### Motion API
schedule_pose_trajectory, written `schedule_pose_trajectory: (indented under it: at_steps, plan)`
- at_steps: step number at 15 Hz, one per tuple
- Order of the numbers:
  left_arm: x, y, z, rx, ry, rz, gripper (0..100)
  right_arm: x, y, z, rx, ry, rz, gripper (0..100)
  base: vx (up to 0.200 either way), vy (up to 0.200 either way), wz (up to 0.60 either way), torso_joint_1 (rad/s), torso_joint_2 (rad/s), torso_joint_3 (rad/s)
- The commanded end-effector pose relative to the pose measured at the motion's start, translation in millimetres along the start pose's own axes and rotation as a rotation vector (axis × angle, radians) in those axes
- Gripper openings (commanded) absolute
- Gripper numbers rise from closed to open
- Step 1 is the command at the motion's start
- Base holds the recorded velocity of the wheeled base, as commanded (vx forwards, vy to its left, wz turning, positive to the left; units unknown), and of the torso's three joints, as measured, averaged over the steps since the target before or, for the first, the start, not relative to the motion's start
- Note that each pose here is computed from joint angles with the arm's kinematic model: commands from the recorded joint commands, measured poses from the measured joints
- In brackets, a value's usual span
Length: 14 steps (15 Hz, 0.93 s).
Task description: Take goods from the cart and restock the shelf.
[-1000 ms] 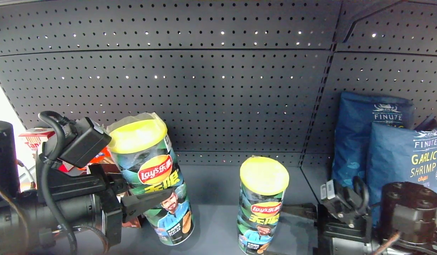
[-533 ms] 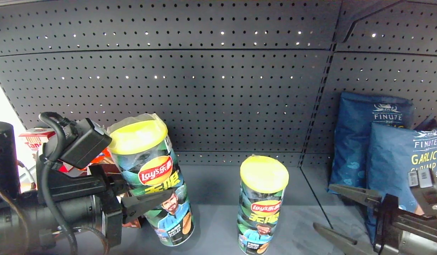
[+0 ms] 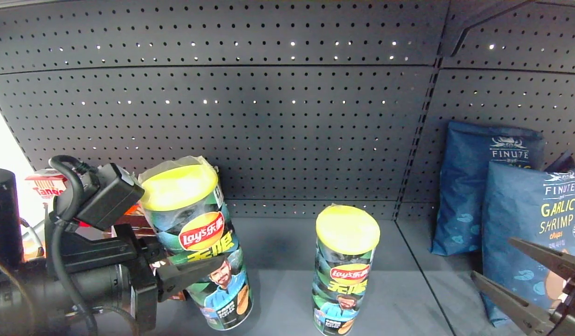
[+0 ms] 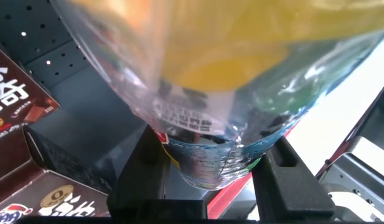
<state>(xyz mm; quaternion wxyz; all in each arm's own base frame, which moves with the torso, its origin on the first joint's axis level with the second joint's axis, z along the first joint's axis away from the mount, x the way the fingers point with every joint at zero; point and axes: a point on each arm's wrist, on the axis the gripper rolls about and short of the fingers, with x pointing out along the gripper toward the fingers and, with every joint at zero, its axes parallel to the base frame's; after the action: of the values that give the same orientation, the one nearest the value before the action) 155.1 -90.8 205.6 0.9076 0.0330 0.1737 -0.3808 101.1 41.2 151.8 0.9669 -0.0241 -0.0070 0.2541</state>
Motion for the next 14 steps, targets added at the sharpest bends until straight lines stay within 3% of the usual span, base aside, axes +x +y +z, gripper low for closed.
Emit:
schedule_pose_trajectory:
  at_steps: [1, 3, 5, 9, 10, 11, 14]
  plan:
    - [-2, -0.9, 0.2, 0.003, -0.009, -0.001, 0, -29, -2, -1, -0.007, -0.047, -0.118, 100, 0.0, 0.0, 0.0, 0.0, 0.0, 0.0]
    - [-4, -1.5, -2.8, 0.002, -0.003, -0.001, 0, -46, -7, -9, 0.048, -0.011, -0.261, 100, 0.0, 0.0, 0.0, 0.0, 0.0, 0.0]
    - [-7, -2.6, -9.4, -0.002, 0.009, -0.002, 0, -69, -1, -12, 0.11, -0.061, -0.326, 100, 0.0, 0.0, 0.0, 0.0, 0.0, 0.0]
    - [-10, -3.3, -8.8, 0.001, -0.002, 0.002, 0, -114, 22, -48, 0.109, -0.057, -0.352, 100, 0.0, 0.0, 0.0, 0.0, 0.0, 0.0]
    - [-11, -3.4, -8.7, 0.001, -0.003, 0.002, 0, -123, 27, -61, 0.099, -0.057, -0.389, 100, 0.0, 0.0, 0.0, 0.0, 0.0, 0.0]
    - [-11, -3.5, -9.6, 0.0, 0.0, 0.002, 0, -128, 28, -69, 0.065, -0.014, -0.537, 100, 0.0, 0.0, 0.0, 0.0, 0.0, 0.0]
    - [-12, -3.8, -9.1, 0.002, -0.006, 0.005, 0, -130, 27, -68, 0.072, 0.001, -0.606, 100, 0.0, 0.0, 0.0, 0.0, 0.0, 0.0]
